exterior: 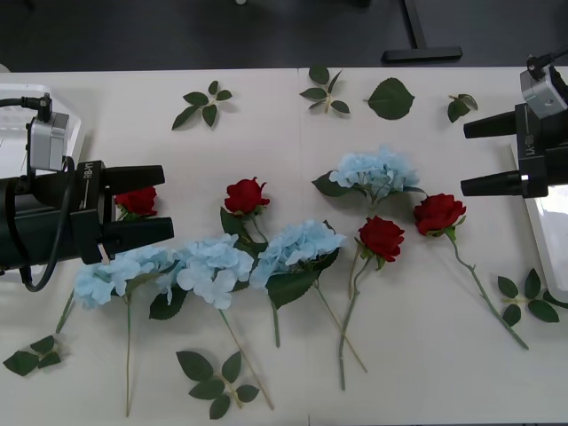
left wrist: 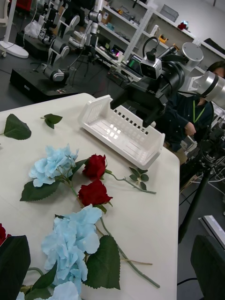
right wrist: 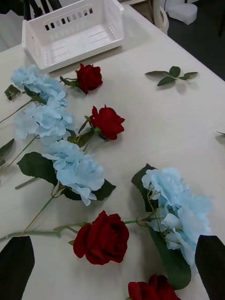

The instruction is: Place the red flowers into the right box and the blue flowers into the left box. If a person shows an open palm, hand one flower to the person first, then continue sorting.

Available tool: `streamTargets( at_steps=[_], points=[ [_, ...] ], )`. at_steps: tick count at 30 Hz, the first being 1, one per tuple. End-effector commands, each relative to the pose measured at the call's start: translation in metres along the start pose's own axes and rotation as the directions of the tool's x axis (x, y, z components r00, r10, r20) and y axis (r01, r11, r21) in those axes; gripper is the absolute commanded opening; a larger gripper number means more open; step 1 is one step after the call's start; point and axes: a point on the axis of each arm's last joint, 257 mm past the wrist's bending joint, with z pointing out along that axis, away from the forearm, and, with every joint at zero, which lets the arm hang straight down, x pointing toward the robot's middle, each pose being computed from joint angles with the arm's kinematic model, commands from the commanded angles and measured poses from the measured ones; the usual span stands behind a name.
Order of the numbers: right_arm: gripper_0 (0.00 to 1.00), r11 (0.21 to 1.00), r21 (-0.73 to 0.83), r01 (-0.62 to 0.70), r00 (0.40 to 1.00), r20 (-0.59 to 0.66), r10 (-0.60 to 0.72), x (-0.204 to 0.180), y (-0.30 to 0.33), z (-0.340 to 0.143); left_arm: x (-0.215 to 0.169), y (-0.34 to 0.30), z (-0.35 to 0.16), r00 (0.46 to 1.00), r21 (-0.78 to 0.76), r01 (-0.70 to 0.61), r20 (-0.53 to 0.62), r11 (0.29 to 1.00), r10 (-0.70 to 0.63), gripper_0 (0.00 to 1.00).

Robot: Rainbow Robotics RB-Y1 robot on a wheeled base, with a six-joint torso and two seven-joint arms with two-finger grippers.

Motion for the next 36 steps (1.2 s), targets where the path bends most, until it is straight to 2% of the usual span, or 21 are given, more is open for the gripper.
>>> streamTargets(
  at_steps=[1,6,11,14,16,17,20,24,29,36],
  points=[
    [1.0,0.997,-0.013,-0.073,0.996,-0.048,0.073,0.035,0.011,0.006,0.012,-0.01,0.003,1.0,0.023,-0.009,0.001,1.0,0.009,1.0],
    [1.0,1.0,-0.01,-0.026,0.992,-0.124,0.025,0.041,0.01,-0.006,-0.007,0.009,-0.016,0.992,-0.036,-0.116,-0.048,0.993,0.114,1.0],
    [1.0,0.999,-0.002,0.042,0.964,-0.264,-0.041,0.072,0.007,-0.011,-0.019,0.035,-0.038,0.955,-0.108,-0.272,-0.152,0.956,0.254,1.0],
    [1.0,0.996,-0.007,0.085,0.918,-0.387,-0.08,0.1,0.005,-0.018,-0.018,0.055,-0.052,0.963,-0.186,-0.206,-0.21,0.961,0.166,1.0],
    [1.0,0.999,0.033,-0.03,0.89,-0.455,0.041,0.118,0.009,-0.023,-0.014,0.071,-0.061,0.961,-0.245,-0.177,-0.252,0.953,0.114,1.0],
    [1.0,0.991,0.069,-0.119,0.853,-0.504,0.137,0.132,0.014,-0.026,-0.007,0.088,-0.07,0.958,-0.306,-0.142,-0.281,0.941,0.053,1.0],
    [1.0,0.971,0.127,-0.201,0.776,-0.584,0.237,0.156,0.021,-0.032,0.003,0.121,-0.091,0.95,-0.413,-0.111,-0.31,0.904,-0.026,1.0],
    [1.0,0.937,0.221,-0.269,0.693,-0.632,0.348,0.183,0.024,-0.031,0.022,0.154,-0.112,0.925,-0.501,-0.081,-0.359,0.861,-0.122,1.0],
    [1.0,0.884,0.342,-0.319,0.638,-0.612,0.467,0.2,0.017,-0.016,0.042,0.182,-0.121,0.897,-0.568,-0.067,-0.394,0.82,-0.2,1.0],
    [1.0,0.8,0.454,-0.392,0.566,-0.567,0.598,0.218,0.023,0.01,0.073,0.22,-0.133,0.84,-0.608,-0.142,-0.491,0.781,-0.23,1.0]
  ],
)
